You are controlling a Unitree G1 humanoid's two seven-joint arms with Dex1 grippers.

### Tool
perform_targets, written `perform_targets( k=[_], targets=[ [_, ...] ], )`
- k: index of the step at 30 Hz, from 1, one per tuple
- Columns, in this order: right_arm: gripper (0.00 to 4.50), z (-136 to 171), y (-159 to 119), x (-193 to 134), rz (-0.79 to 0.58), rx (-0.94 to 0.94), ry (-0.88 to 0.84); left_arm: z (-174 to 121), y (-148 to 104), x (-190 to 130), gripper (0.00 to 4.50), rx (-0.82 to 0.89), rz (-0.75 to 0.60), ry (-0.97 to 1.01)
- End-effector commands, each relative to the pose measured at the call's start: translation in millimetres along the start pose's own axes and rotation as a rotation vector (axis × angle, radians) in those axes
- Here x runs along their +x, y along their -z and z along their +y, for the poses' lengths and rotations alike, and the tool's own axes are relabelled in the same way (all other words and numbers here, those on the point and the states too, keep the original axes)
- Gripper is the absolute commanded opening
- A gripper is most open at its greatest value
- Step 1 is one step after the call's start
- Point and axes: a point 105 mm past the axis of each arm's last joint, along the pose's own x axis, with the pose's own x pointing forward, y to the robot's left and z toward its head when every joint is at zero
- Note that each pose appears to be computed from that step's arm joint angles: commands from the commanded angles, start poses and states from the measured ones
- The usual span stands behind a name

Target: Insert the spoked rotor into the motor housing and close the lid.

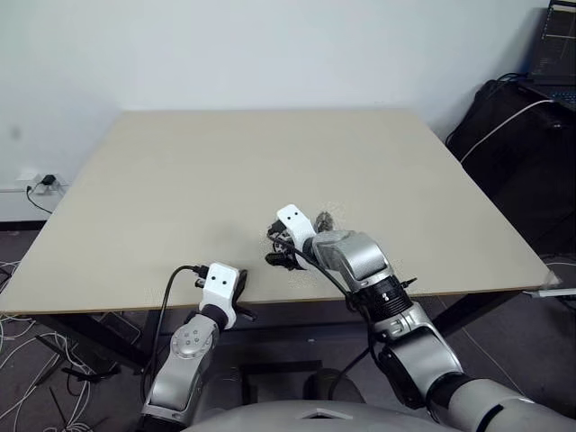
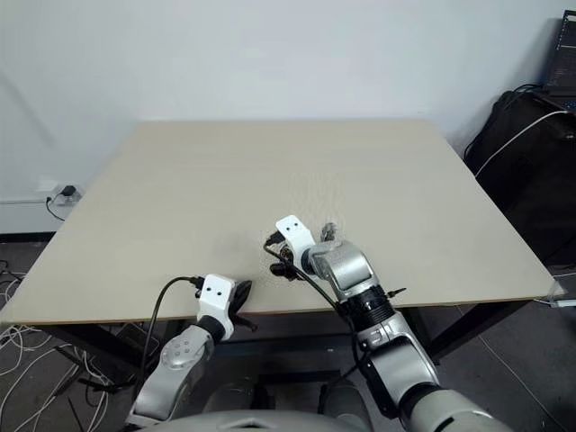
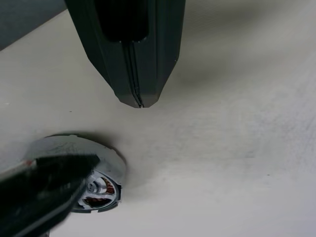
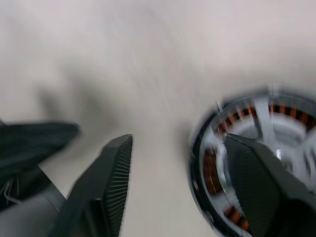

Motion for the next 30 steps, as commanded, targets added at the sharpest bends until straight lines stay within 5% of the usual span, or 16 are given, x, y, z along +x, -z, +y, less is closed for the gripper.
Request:
perform_targets(
  k=[1, 5, 9, 12, 16, 19, 23, 30],
  targets=[
    [3.0, 12.3, -59.2, -23.8, -0.307, -0.09, -0.02, -1.1, -14.8, 1.4, 0.0, 0.004, -0.059, 0.005],
    [2.37, -20.0, -93.2, -54.6, -0.542, -0.104, 0.218, -1.9, -14.3, 1.0, 0.0, 0.007, -0.056, 0.013],
    [1.07, -66.4, -97.7, -89.7, -0.64, -0.107, 0.511, -2.4, -13.9, 0.9, 0.0, 0.009, -0.053, 0.019],
    [0.07, -107.2, -76.2, -115.5, -0.58, -0.187, 0.781, -3.1, -14.3, 1.1, 0.0, 0.012, -0.053, 0.024],
    [0.03, -136.5, -31.2, -136.6, -0.416, -0.228, 0.987, -4.3, -14.2, 1.2, 0.0, 0.017, -0.051, 0.036],
    [0.03, -138.3, 1.6, -137.4, -0.281, -0.231, 0.995, -3.8, -13.9, 0.9, 0.0, 0.02, -0.048, 0.04],
    [0.03, -109.2, 34.7, -117.5, -0.127, -0.174, 0.787, -3.3, -13.4, 0.6, 0.0, 0.025, -0.043, 0.046],
    [0.03, -80.0, 24.0, -102.2, -0.157, -0.147, 0.581, -4.5, -13.8, 2.6, 0.0, 0.032, -0.039, 0.062]
  ],
)
